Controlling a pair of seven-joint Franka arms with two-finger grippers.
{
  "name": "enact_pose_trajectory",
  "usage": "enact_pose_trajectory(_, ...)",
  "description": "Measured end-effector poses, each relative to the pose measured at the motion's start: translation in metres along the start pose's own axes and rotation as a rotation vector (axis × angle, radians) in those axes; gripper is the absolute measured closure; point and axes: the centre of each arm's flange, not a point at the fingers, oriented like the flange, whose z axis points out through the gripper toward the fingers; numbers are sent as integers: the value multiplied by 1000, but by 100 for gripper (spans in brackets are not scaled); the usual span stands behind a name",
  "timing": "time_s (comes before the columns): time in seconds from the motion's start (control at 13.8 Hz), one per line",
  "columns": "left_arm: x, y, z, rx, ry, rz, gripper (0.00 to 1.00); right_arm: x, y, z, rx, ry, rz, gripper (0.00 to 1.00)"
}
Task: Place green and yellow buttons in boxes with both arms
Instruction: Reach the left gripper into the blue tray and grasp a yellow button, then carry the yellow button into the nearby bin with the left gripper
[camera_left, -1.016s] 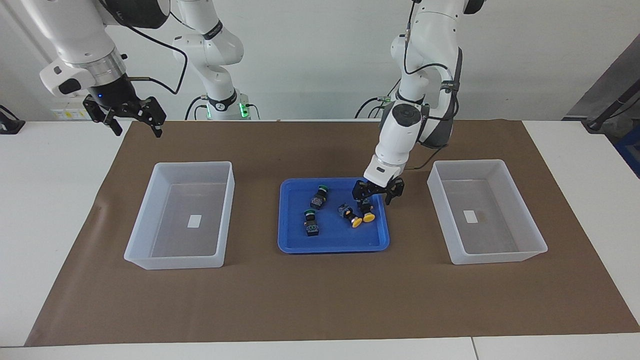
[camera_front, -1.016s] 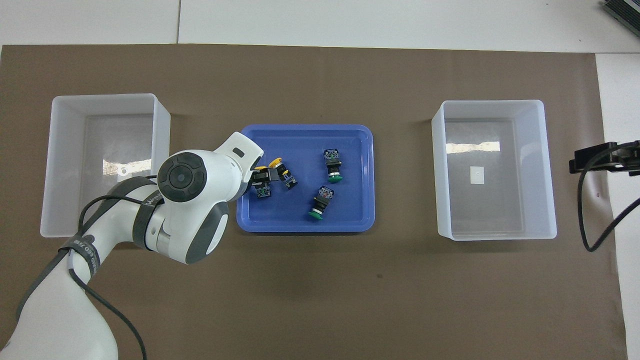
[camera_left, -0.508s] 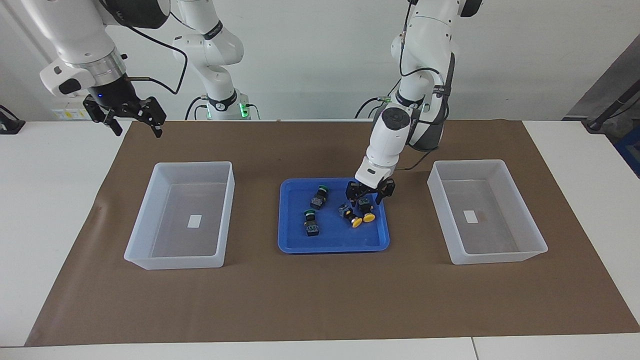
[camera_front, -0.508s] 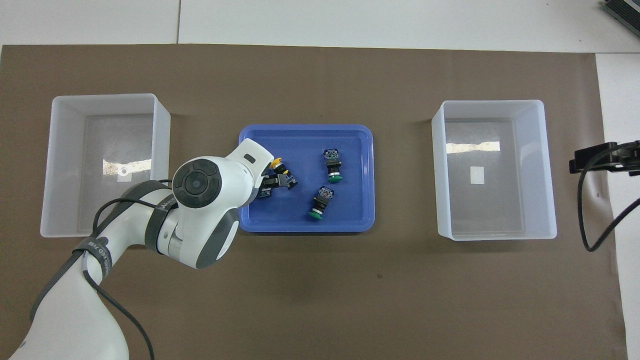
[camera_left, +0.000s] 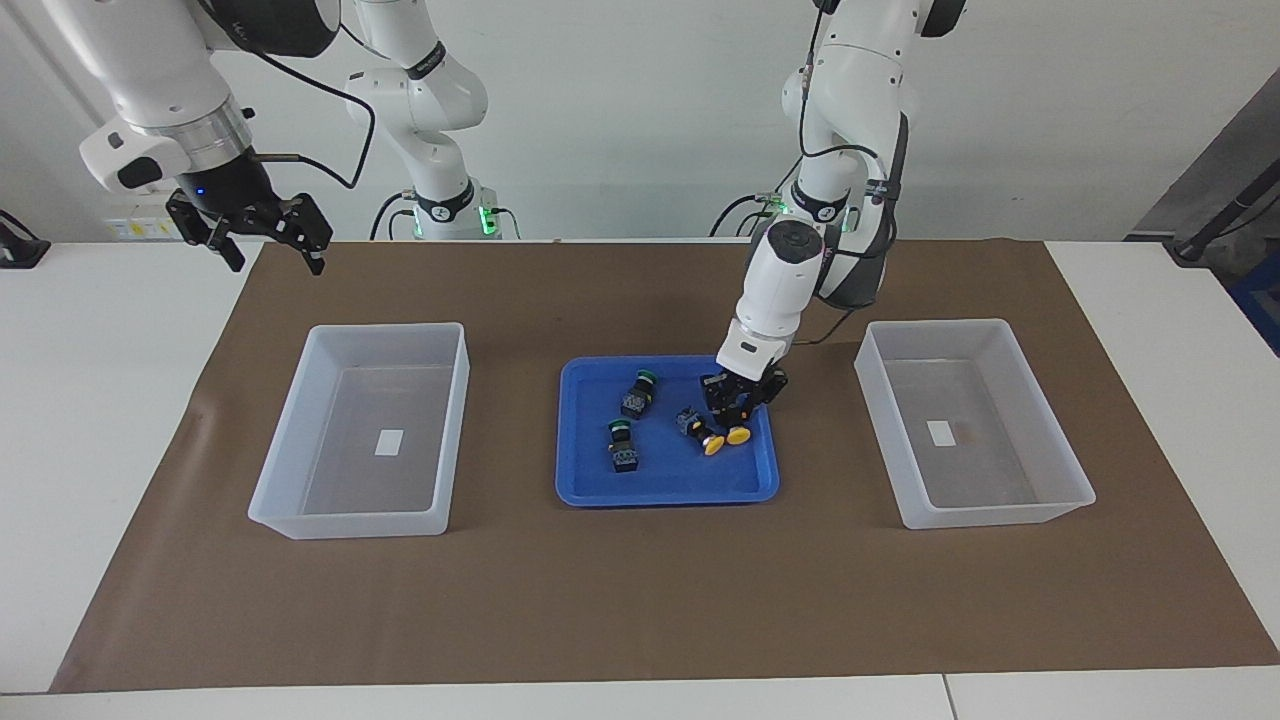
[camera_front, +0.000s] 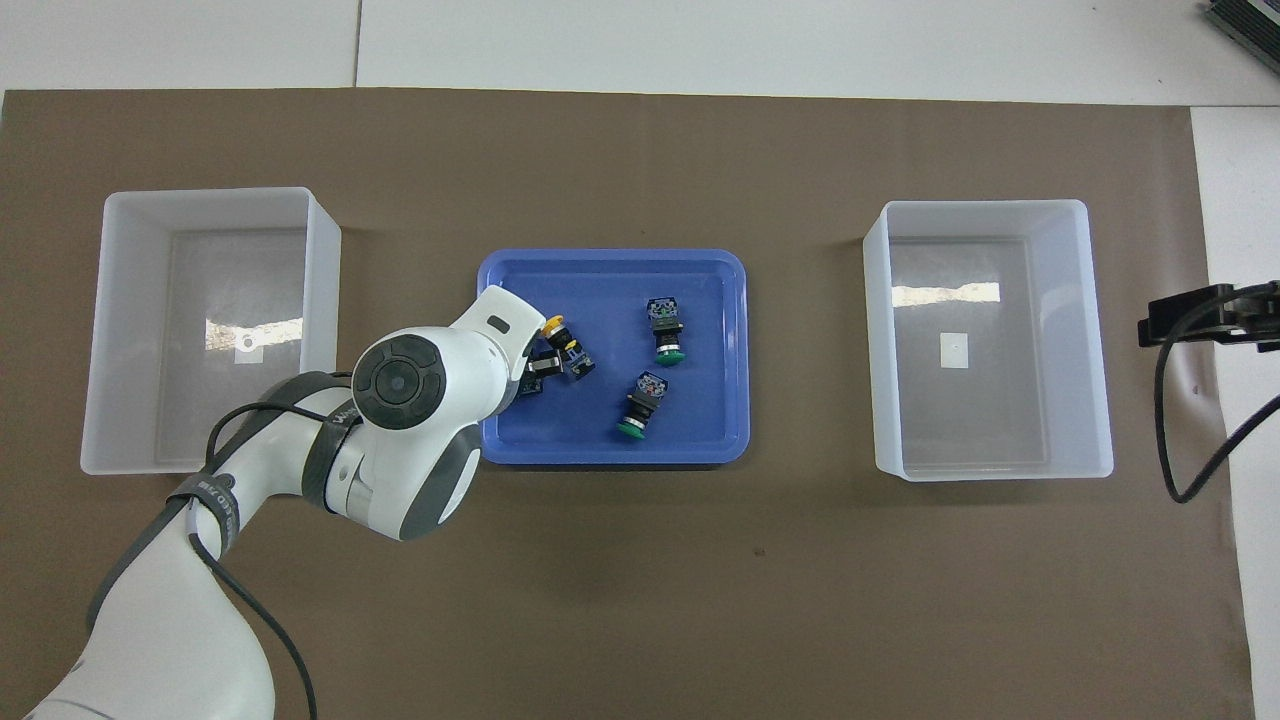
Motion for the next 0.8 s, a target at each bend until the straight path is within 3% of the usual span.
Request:
enact_pose_trajectory(0.51,15,-4,-8,2,8,-40,57,0,0,0,0,0,0,0)
enact_pose_trajectory(0.8,89,-25,-82,58,-36,-127,57,0,0,0,0,0,0,0)
